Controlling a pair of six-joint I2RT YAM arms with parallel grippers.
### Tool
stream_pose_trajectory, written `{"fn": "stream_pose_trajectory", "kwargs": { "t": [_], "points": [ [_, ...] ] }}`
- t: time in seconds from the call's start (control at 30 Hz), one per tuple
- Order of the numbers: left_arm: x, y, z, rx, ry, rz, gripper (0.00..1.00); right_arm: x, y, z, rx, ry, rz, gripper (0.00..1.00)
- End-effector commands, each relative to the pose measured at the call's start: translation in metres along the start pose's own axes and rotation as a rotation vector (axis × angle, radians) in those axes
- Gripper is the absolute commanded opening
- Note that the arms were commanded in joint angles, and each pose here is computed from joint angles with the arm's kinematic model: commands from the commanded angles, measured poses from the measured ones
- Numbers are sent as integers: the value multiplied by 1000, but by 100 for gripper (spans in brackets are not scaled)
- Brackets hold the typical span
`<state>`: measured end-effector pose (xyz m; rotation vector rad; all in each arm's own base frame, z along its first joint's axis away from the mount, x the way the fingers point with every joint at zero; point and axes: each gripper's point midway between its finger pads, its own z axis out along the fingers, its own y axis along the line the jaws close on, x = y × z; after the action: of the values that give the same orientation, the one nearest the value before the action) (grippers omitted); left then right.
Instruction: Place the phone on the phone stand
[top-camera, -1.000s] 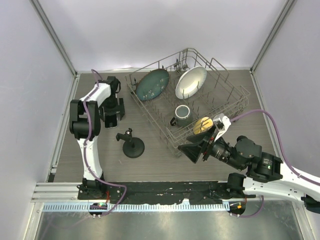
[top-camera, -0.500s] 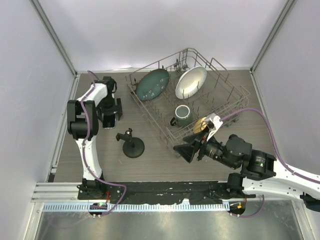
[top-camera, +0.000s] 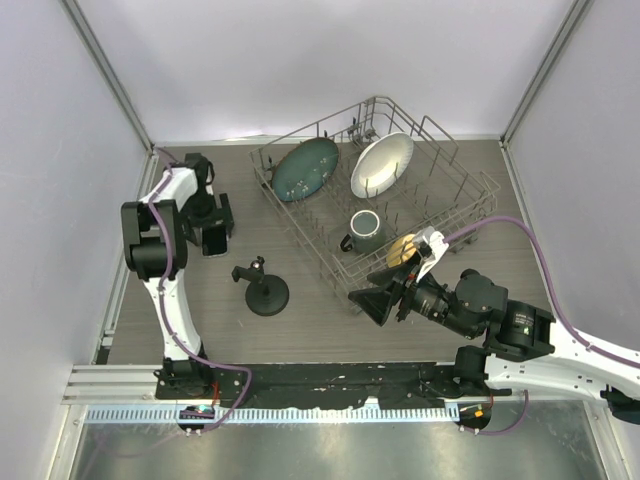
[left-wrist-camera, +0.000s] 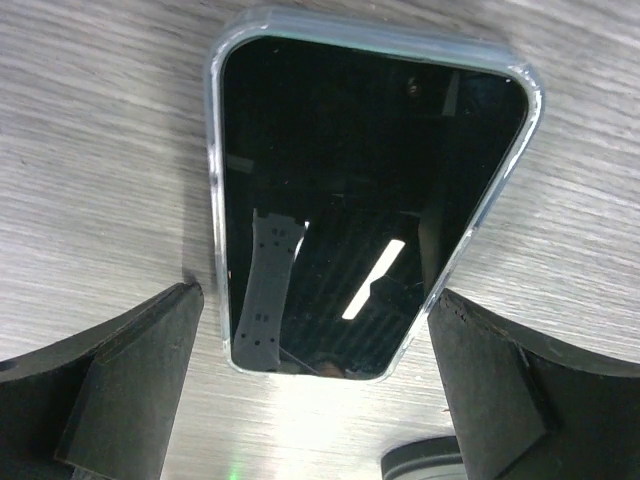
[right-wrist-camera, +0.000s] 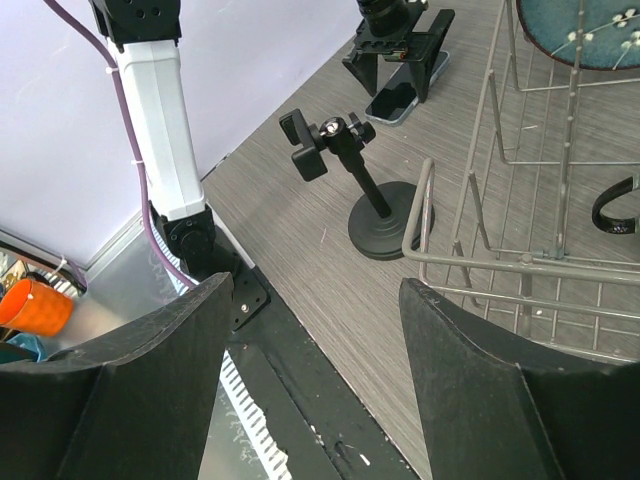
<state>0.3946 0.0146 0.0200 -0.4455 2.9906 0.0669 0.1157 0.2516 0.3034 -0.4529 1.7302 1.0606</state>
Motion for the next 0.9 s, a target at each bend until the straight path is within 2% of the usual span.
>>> {"fn": "stream_pose_trajectory", "kwargs": {
  "t": [0.0,0.23,0.37,0.47,0.5,0.57,0.6,0.7,0.87],
  "points": [
    [-9,-1,9,46,1,12,100,-21,11,-3,-32,-57,11,72],
    [3,3,30,3,41,17,96,-21,11,0,-26,-53,9,73],
    [8,7,39,-31,73,8,81,-20,11,1,-25,-50,10,72],
    [6,13,38,-68,56,-6,54,-20,9,2,-12,-52,23,73],
    [3,13,32,-65,36,-9,33,-19,8,3,-3,-48,24,73],
    [-2,16,21,-78,1,-21,4,-14,4,7,17,-26,19,73],
    [-6,18,8,-74,-37,-27,0,-14,5,8,21,-18,18,72],
    [-13,17,-11,-59,-103,-36,0,-7,5,15,37,24,0,72],
    [-12,15,-30,-29,-146,-64,0,-7,9,23,28,27,-8,72]
  ]
}}
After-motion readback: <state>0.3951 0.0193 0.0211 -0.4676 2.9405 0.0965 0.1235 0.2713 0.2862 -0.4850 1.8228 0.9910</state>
